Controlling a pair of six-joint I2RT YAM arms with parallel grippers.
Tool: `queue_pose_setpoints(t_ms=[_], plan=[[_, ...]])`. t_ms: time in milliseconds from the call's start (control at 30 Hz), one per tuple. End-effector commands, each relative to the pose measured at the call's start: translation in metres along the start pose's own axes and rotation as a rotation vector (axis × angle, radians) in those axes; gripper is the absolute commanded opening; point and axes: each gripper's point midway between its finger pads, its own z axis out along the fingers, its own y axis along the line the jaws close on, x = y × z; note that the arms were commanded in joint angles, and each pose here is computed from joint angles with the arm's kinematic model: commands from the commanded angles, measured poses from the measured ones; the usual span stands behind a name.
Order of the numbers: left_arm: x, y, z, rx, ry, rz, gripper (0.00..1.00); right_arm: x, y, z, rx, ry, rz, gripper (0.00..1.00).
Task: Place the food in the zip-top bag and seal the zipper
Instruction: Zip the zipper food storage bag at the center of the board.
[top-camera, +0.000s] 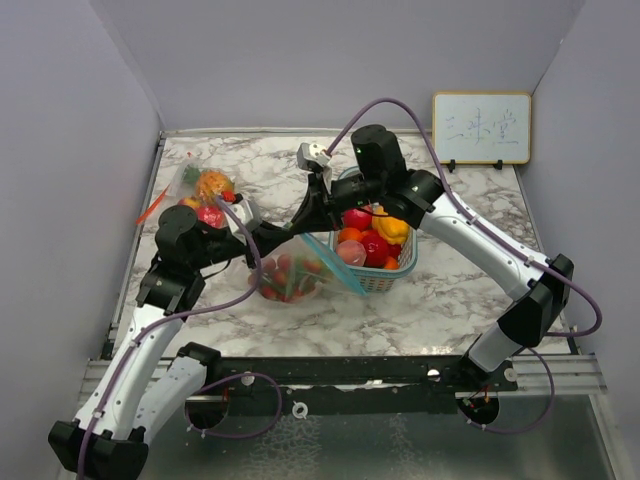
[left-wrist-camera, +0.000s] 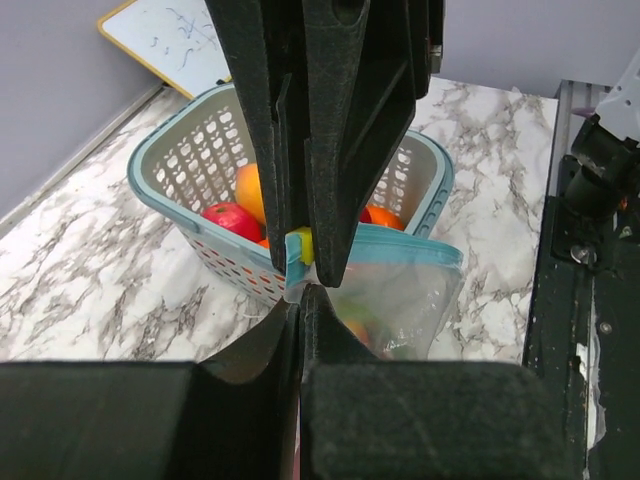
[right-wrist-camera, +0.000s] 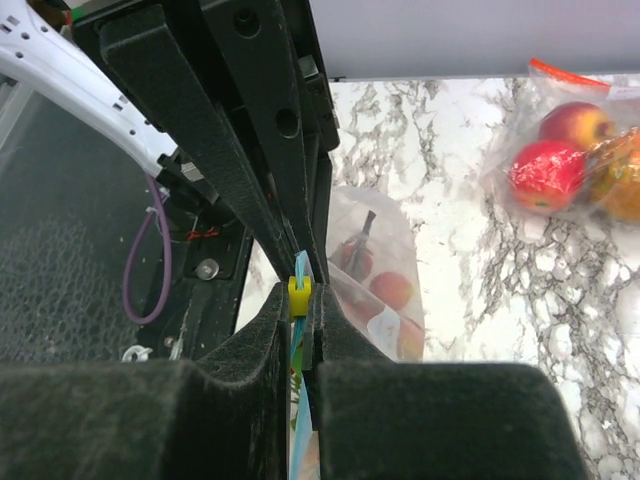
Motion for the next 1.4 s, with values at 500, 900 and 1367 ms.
queue_pose_setpoints(t_ms=[500,900,1367], plan=[[-0.069,0.044,-0.047,-0.436,-0.119,0.148,0.00,0.037,-0.027,-0.010,0.105,0.066,-0.013,0.02],[-0.102,0.070,-0.090,-0.727,-0.206,0.218,0.00,0.070,-0.037,-0.023,0.079,0.073,0.053,0.01],[-0.120,0.111,-0.132,-1.048,-0.229,0.234,0.00,0.088,-0.041,-0.036,0.122,0.083,0.075,0.01]])
